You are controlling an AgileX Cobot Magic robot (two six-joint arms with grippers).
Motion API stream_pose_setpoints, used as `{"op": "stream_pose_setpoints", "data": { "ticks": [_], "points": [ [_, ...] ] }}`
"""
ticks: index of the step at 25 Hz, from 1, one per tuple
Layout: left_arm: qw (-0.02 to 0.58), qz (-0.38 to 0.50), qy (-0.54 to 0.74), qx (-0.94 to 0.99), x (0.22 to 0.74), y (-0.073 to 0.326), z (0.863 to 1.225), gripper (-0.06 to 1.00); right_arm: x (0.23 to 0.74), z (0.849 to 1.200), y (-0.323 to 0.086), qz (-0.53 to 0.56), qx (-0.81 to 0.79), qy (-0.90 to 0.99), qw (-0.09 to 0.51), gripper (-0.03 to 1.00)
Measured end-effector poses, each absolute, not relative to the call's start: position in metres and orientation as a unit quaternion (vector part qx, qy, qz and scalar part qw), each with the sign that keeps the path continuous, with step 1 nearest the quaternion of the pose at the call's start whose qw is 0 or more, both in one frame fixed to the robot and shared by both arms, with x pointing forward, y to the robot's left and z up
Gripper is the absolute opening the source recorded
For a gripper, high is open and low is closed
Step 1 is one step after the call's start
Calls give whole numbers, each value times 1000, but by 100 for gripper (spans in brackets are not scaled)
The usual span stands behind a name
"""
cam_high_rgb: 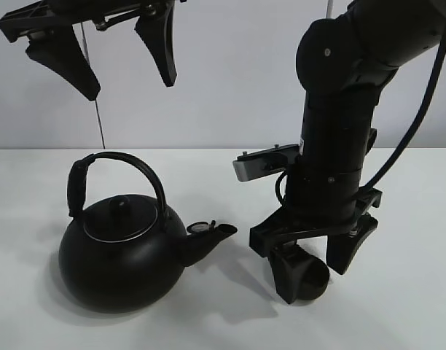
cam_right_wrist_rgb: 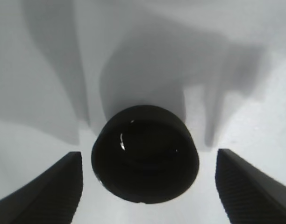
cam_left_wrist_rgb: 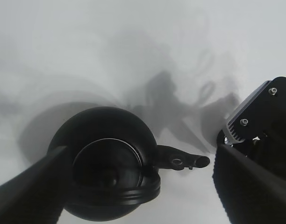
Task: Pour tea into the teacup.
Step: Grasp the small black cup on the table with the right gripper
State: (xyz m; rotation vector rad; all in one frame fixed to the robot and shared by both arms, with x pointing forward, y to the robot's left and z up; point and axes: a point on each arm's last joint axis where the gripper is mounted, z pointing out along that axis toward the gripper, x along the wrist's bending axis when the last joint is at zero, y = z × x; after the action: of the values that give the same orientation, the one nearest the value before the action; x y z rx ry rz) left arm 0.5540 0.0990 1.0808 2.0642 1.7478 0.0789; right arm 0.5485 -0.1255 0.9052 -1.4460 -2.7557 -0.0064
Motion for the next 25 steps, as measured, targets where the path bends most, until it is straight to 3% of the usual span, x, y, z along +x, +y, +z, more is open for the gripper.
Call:
{"op": "stream_pose_setpoints", "data": {
  "ticks": [19, 25],
  "points": [
    [216, 28, 631, 745, 554, 99, 1081, 59, 549, 900, -122, -11, -485, -874, 26, 53],
    [216, 28, 631, 745, 554, 99, 1081, 59, 549, 900, -122, -12, -486, -873, 26, 40]
  ]
}}
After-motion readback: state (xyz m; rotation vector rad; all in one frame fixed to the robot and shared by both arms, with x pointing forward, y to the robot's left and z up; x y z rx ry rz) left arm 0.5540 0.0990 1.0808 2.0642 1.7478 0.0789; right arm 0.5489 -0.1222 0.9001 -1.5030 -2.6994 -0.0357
